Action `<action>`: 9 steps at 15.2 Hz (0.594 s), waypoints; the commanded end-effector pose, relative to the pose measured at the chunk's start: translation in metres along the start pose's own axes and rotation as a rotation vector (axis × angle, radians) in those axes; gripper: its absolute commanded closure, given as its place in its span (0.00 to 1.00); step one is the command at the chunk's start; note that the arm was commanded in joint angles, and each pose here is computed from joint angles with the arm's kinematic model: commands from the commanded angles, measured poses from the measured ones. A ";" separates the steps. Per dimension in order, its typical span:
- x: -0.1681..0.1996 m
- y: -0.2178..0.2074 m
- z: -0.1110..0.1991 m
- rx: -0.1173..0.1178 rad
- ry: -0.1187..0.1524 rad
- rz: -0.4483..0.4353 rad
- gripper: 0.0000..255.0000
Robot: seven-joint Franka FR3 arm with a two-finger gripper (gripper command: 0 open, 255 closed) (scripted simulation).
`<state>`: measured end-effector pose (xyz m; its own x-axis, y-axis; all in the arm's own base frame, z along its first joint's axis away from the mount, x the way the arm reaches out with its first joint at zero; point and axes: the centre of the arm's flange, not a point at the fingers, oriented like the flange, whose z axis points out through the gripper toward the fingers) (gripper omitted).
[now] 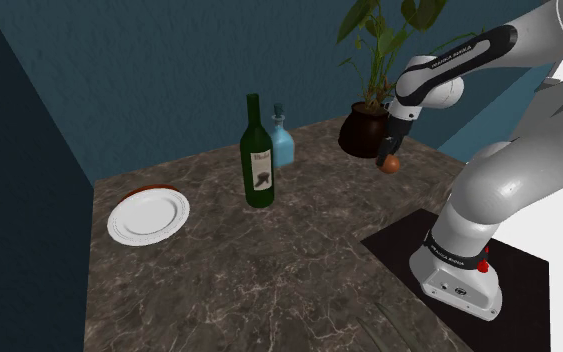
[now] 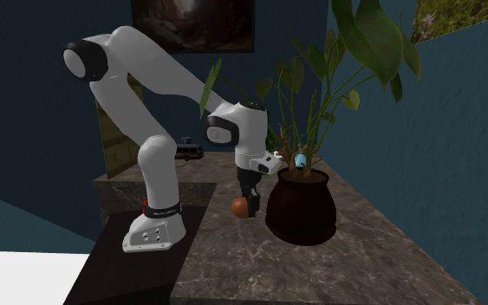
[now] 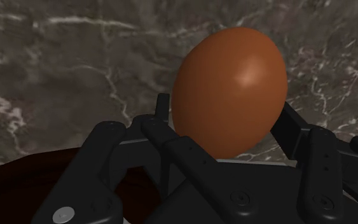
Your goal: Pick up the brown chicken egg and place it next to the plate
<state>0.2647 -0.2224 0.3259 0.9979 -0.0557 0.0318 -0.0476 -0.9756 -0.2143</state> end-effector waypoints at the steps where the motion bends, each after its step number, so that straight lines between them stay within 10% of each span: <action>1: 0.000 0.000 0.000 0.000 -0.001 0.000 1.00; 9: 0.000 -0.003 -0.015 0.000 -0.001 0.000 1.00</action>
<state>0.2652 -0.2217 0.3364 0.9979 -0.0558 0.0316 -0.0477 -0.9756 -0.2143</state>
